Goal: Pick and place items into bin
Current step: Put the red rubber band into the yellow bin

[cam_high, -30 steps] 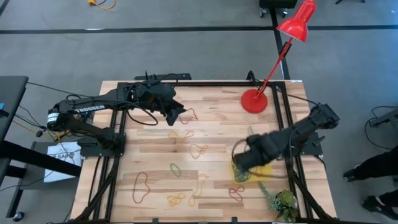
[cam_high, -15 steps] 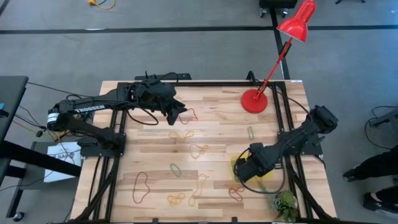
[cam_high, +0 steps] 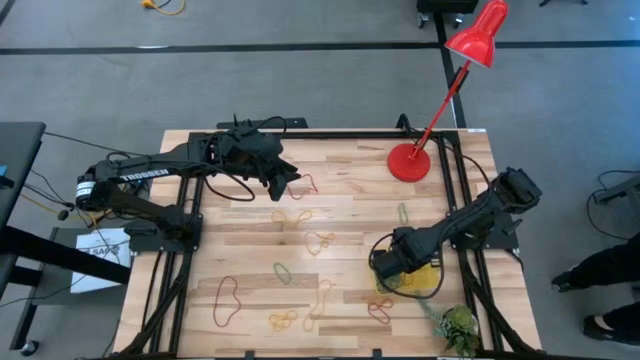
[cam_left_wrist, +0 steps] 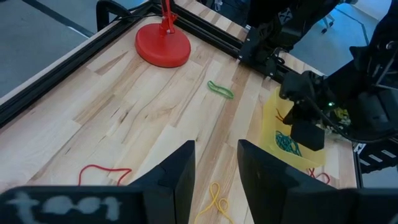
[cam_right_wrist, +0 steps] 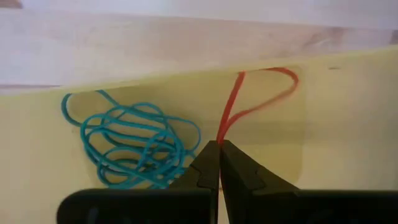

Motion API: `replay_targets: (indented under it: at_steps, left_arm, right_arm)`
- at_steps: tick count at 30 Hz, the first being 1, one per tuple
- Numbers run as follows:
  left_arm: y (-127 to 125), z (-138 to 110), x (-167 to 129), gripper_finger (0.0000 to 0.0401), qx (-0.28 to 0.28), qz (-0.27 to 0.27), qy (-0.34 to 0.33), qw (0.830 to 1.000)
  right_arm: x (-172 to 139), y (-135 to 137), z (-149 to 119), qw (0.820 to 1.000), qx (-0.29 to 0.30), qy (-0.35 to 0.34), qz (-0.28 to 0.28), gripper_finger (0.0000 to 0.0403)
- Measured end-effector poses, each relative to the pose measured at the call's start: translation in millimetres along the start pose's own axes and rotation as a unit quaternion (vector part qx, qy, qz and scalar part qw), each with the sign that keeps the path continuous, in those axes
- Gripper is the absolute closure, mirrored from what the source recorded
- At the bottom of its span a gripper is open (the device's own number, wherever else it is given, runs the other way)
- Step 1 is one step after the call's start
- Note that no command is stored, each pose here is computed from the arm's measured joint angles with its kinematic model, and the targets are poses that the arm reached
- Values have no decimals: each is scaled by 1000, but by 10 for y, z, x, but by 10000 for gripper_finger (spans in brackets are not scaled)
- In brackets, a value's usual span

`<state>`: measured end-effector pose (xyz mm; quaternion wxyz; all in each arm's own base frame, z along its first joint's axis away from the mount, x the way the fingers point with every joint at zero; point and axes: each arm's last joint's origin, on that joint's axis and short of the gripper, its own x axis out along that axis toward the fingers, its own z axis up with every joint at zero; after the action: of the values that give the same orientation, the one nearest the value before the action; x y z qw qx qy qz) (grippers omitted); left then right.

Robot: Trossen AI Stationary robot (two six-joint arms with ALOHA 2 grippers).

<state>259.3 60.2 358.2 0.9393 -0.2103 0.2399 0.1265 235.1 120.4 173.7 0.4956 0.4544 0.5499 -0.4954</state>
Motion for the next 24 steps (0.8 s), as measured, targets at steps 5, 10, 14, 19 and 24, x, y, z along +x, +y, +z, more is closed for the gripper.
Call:
replay_targets:
  at_steps: [5,10,14,19,24]
  left_arm:
    - [0,0,0,291,0,0,0,1000]
    - [0,0,0,291,0,0,0,1000]
    - [1,0,0,291,0,1,0,1000]
    - [1,0,0,291,0,1,0,1000]
    - [1,0,0,291,0,1,0,1000]
  right_arm:
    - [40,-7,34,1000,5,3,-3,392]
    - [39,-5,43,1000,7,17,-9,360]
    - [39,-7,35,999,3,30,-13,332]
    - [-4,19,20,999,-14,38,-8,308]
    - [-277,85,-23,997,-53,46,22,299]
